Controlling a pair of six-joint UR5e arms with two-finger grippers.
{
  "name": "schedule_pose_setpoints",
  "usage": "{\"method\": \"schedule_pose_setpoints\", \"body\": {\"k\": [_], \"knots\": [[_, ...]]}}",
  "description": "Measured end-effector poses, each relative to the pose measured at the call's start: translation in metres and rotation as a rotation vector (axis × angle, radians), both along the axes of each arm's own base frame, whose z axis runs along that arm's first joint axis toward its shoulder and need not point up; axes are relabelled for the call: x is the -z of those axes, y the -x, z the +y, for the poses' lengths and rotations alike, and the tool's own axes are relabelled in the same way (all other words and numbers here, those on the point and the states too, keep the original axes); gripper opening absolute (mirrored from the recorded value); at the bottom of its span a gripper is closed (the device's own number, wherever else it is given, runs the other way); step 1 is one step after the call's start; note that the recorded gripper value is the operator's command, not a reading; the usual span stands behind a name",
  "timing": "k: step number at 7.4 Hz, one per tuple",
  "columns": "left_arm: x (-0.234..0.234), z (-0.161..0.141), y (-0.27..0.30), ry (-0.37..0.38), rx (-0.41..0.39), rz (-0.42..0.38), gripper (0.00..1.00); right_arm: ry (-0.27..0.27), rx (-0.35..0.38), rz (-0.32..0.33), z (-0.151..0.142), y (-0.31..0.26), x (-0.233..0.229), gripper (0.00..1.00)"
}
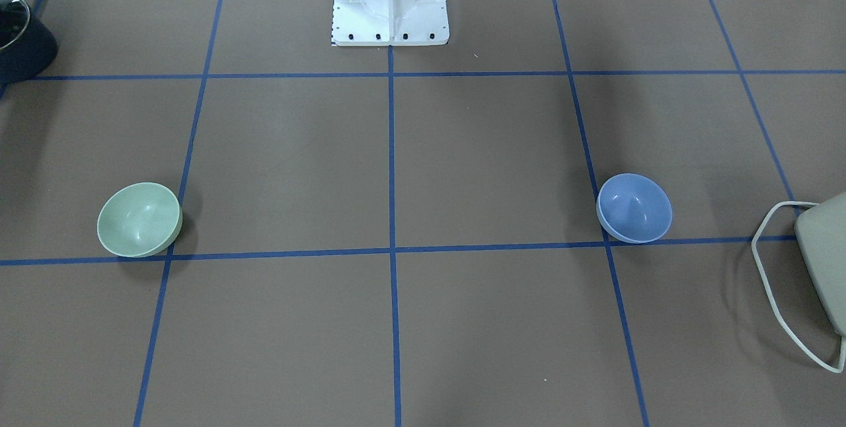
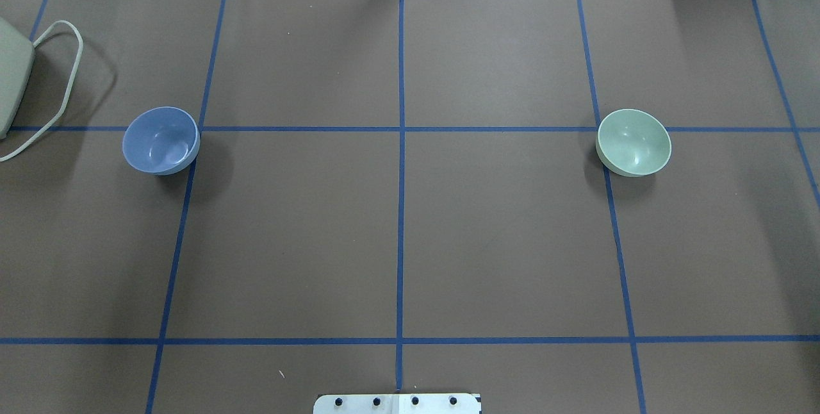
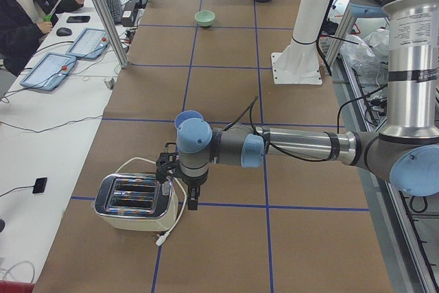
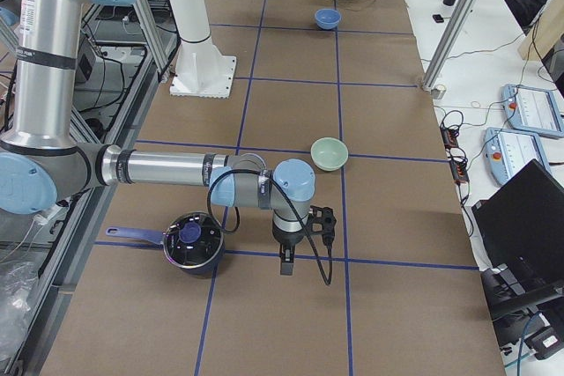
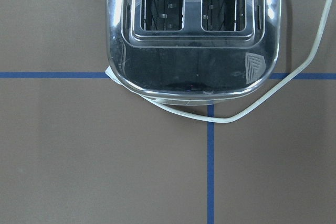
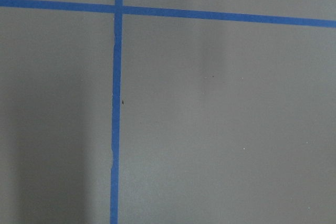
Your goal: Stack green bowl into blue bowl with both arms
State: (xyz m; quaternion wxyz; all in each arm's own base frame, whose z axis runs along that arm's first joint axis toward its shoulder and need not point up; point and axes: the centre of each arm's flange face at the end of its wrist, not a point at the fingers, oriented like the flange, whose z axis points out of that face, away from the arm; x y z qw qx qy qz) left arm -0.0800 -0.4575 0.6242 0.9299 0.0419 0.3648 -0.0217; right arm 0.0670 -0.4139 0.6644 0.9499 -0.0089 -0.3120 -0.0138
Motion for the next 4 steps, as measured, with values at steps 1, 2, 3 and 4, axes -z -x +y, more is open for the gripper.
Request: {"method": "schedule_pose_setpoints", "body": {"k": [1,2,3,4], "knots": [[0.0012,-0.0001,0.0000,-0.003,0.000,0.000,0.98,-0.001,0.000,-0.001,-0.0001,0.0000,0.0003,1.00],[0.0033,-0.0005,-0.0001,-0.007,0.000,0.001,0.98,-0.001,0.000,-0.001,-0.0001,0.0001,0.0005,1.00],[0.0057,-0.0010,-0.0001,-0.012,0.000,0.001,0.98,-0.002,0.000,-0.005,-0.0002,0.0004,0.0012,1.00],[0.0098,-0.0021,-0.0001,-0.026,0.000,0.001,0.98,-0.006,0.000,-0.015,-0.0009,0.0012,0.0038,1.00]]}}
